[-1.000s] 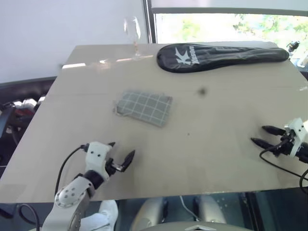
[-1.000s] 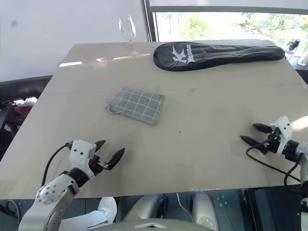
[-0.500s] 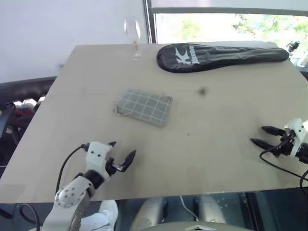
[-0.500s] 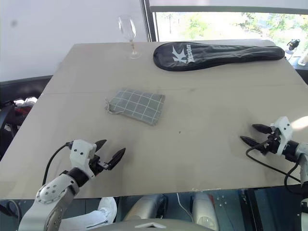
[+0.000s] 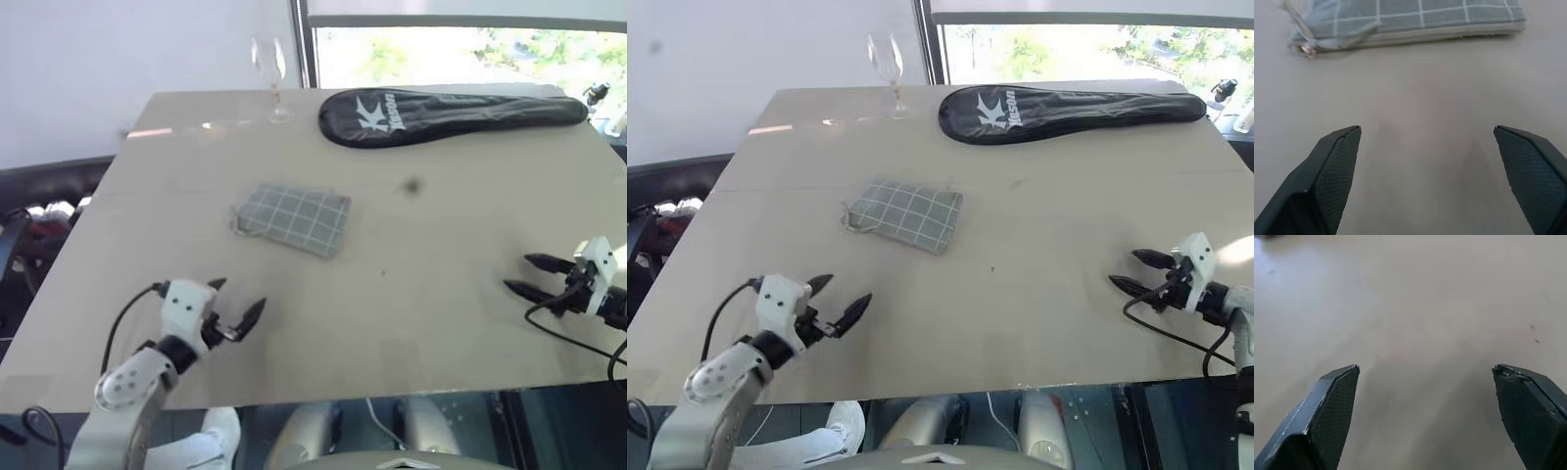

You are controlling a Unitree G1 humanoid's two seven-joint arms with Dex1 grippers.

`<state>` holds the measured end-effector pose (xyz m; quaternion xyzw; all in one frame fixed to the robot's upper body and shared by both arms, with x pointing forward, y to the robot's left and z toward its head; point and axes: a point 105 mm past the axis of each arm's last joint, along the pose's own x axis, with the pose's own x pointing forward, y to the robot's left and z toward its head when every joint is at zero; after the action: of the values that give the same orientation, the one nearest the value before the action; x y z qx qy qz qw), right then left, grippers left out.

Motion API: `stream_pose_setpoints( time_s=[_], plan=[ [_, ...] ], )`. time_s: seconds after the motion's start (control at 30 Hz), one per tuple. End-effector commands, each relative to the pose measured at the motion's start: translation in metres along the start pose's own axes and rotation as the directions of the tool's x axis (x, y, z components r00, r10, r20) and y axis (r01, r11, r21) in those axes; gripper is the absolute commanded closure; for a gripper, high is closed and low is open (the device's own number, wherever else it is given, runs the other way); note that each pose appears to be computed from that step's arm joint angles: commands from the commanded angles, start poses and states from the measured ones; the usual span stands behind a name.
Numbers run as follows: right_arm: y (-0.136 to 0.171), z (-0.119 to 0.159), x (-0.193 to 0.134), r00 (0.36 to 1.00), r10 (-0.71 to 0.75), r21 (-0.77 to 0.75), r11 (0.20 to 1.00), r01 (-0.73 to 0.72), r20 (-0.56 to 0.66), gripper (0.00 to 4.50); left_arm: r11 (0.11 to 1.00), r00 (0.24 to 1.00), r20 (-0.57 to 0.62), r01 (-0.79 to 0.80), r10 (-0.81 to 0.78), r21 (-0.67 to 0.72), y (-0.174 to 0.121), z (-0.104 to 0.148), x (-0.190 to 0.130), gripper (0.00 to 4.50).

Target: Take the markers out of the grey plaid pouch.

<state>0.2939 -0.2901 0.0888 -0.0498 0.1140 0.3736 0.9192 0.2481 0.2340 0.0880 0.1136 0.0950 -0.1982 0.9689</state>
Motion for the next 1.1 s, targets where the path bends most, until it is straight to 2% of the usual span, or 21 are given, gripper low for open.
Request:
stream_pose_setpoints(
  time_s=[0.03,0.2,0.37,0.57,0.63,0.73,0.9,1.1],
  plan=[
    [0.004,0.016,0.004,0.998,0.01,-0.019,1.0,-0.009,0.054,0.06,0.997,0.999,0.032,-0.045,0.043,0.057,0.032,0.013,0.001,0.0],
    [0.009,0.017,0.009,0.998,0.017,-0.018,1.0,-0.016,0.066,0.06,0.995,0.996,0.079,-0.045,0.038,0.088,0.069,0.034,0.036,0.0],
    [0.01,0.02,0.01,0.996,0.009,-0.024,1.0,-0.007,0.086,0.06,0.996,0.993,0.112,-0.029,0.02,0.083,0.087,0.051,0.082,0.0],
    [0.019,0.031,0.009,0.992,0.01,-0.049,0.999,-0.004,0.125,0.06,0.993,0.997,0.065,-0.046,0.04,0.107,0.097,0.049,0.121,0.0],
    [0.023,0.036,0.008,0.99,0.01,-0.06,0.998,-0.002,0.139,0.06,0.995,0.999,0.037,-0.025,0.022,0.091,0.094,0.041,0.125,0.0],
    [0.033,0.042,0.007,0.988,0.032,-0.061,0.998,-0.023,0.153,0.06,0.994,0.995,0.006,0.097,-0.098,0.04,0.075,0.028,0.124,0.0],
    [0.069,0.051,0.022,0.975,0.151,-0.069,0.988,-0.141,0.166,0.06,0.959,0.96,-0.027,0.278,-0.28,-0.051,0.039,0.017,0.101,0.0],
    [0.123,0.06,0.052,0.931,0.307,-0.074,0.952,-0.298,0.198,0.06,0.958,0.962,-0.047,0.263,-0.27,-0.116,0.003,0.022,0.077,0.0]
  ],
)
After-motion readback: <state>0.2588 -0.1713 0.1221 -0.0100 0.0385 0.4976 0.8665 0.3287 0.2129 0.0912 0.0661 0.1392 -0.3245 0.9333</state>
